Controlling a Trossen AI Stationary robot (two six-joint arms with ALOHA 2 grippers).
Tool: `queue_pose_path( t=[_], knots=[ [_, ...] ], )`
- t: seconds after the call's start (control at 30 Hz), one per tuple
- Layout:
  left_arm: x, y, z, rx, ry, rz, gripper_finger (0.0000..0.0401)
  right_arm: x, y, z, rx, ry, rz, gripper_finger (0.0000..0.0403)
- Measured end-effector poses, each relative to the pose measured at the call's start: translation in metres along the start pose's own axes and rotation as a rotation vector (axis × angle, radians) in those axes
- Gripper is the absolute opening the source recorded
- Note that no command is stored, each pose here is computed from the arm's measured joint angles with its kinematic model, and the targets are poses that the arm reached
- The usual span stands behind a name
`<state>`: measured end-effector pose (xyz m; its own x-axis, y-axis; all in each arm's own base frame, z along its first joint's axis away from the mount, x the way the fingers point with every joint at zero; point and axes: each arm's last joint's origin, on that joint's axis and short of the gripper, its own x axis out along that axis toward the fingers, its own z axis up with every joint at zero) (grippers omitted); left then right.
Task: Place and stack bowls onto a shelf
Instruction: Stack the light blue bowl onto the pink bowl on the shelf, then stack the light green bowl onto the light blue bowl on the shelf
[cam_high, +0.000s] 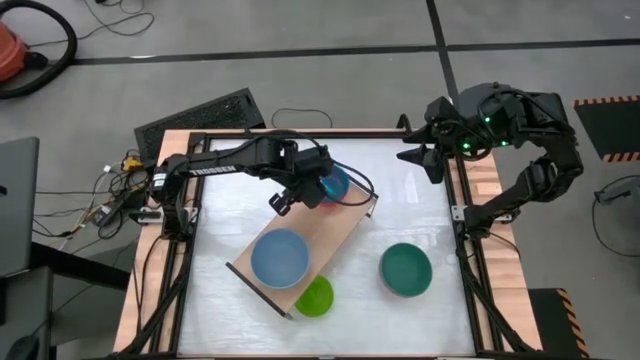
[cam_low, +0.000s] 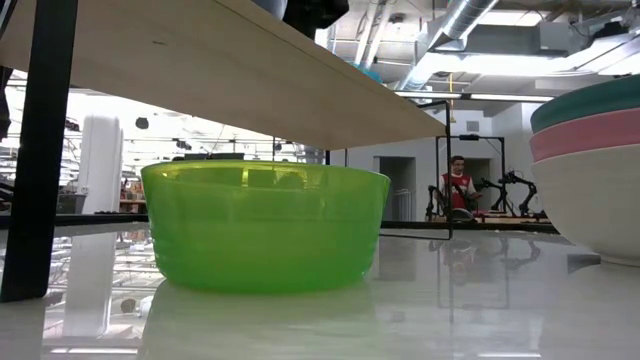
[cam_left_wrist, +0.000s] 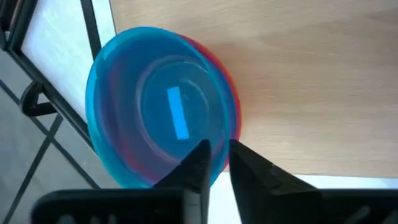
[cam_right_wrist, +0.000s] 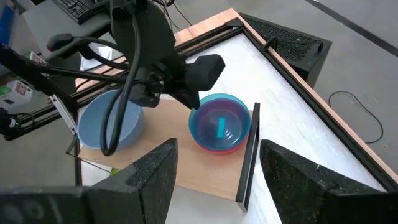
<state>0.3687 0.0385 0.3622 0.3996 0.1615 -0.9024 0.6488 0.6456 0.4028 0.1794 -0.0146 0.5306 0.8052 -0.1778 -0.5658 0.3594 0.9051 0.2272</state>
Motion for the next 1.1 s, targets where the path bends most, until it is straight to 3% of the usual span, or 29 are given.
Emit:
queue_pose_path(
  t=[0.2, 0.43, 0.57, 0.77, 0.93, 1.1],
  knots=[
    [-0.009, 0.001, 0.001, 0.013, 0.029, 0.061, 0.0099, 0.003, 0.005, -0.003, -0.011, 0.031, 0.012, 0.0255],
    [-0.078, 0.000, -0.001, -0.053, -0.025, 0.260, 0.0117, 0.044, 0.046, -0.023, -0.090, 0.203, 0.057, 0.0255],
    [-0.126, -0.005, -0.010, -0.145, -0.051, 0.411, 0.0115, 0.083, 0.071, -0.052, -0.024, 0.344, -0.030, 0.0255],
    [-0.198, -0.022, -0.036, -0.286, -0.216, 0.582, 0.0114, 0.139, 0.108, -0.105, 0.172, 0.489, -0.137, 0.0255],
    [-0.240, -0.042, -0.059, -0.343, -0.380, 0.667, 0.0114, 0.181, 0.146, -0.140, 0.298, 0.500, -0.138, 0.0255],
    [-0.265, -0.058, -0.077, -0.444, -0.473, 0.706, 0.0114, 0.221, 0.177, -0.178, 0.287, 0.568, -0.151, 0.0255]
  ],
)
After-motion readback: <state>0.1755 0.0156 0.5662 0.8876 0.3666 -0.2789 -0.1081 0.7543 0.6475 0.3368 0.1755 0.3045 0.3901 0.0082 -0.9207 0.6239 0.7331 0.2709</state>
